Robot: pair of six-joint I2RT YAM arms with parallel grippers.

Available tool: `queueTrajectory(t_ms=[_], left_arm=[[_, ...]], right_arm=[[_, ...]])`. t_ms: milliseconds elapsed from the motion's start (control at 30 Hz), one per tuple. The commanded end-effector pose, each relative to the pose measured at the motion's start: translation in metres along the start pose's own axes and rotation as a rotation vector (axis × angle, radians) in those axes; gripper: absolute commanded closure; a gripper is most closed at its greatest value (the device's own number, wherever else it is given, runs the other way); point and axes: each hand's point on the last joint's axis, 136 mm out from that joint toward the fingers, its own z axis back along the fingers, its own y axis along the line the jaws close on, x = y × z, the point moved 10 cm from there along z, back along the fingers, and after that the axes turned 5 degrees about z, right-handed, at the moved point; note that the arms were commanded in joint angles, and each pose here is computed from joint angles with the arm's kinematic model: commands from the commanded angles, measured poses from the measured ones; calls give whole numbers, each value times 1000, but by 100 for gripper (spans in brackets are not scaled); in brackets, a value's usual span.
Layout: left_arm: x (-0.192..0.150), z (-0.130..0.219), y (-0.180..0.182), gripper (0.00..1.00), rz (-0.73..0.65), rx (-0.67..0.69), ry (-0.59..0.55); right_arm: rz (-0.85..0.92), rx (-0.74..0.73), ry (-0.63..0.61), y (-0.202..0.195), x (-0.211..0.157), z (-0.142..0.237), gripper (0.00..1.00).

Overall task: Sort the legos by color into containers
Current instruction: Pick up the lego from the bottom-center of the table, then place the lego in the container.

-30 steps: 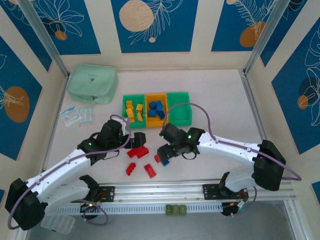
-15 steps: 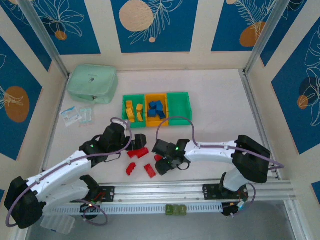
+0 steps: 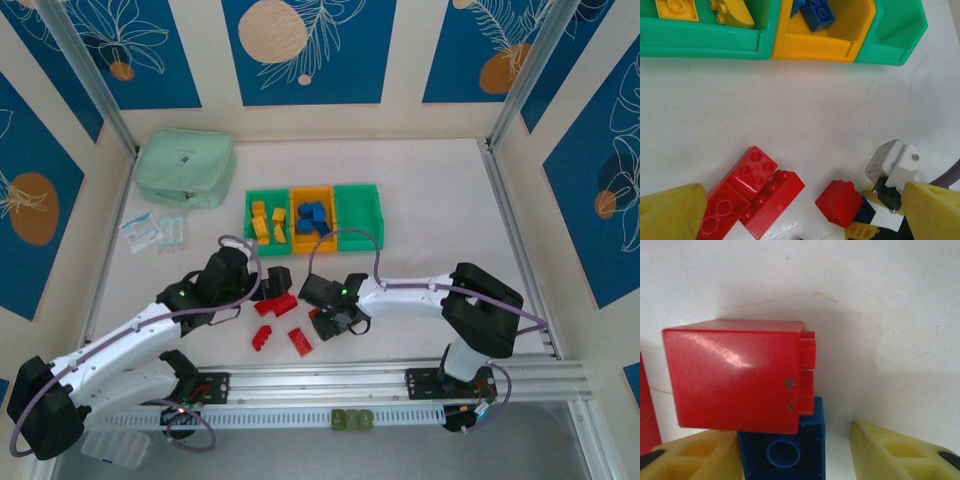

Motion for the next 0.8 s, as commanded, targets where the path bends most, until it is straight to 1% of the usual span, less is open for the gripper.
queueTrajectory(t_ms=[0, 233, 367, 500, 667, 767], left_arm=[[-2, -1, 3, 1, 0, 19, -4], [-1, -4, 0, 1, -2, 15, 2], [2, -4, -3, 1, -8, 5, 2], [8, 0, -9, 1, -39, 1, -25], [17, 7, -12, 1, -68, 11, -66], [24, 12, -14, 1, -82, 26, -89]], right_arm=[[-10, 4, -20, 2, 8, 3, 51], [-23, 15, -31, -2, 7, 10, 63], [-43, 12, -54, -9, 8, 24, 65], [-75, 18, -92, -21, 13, 47, 67], [-126, 9, -160, -46, 35, 72, 67], [-173, 13, -219, -63, 62, 86, 67]])
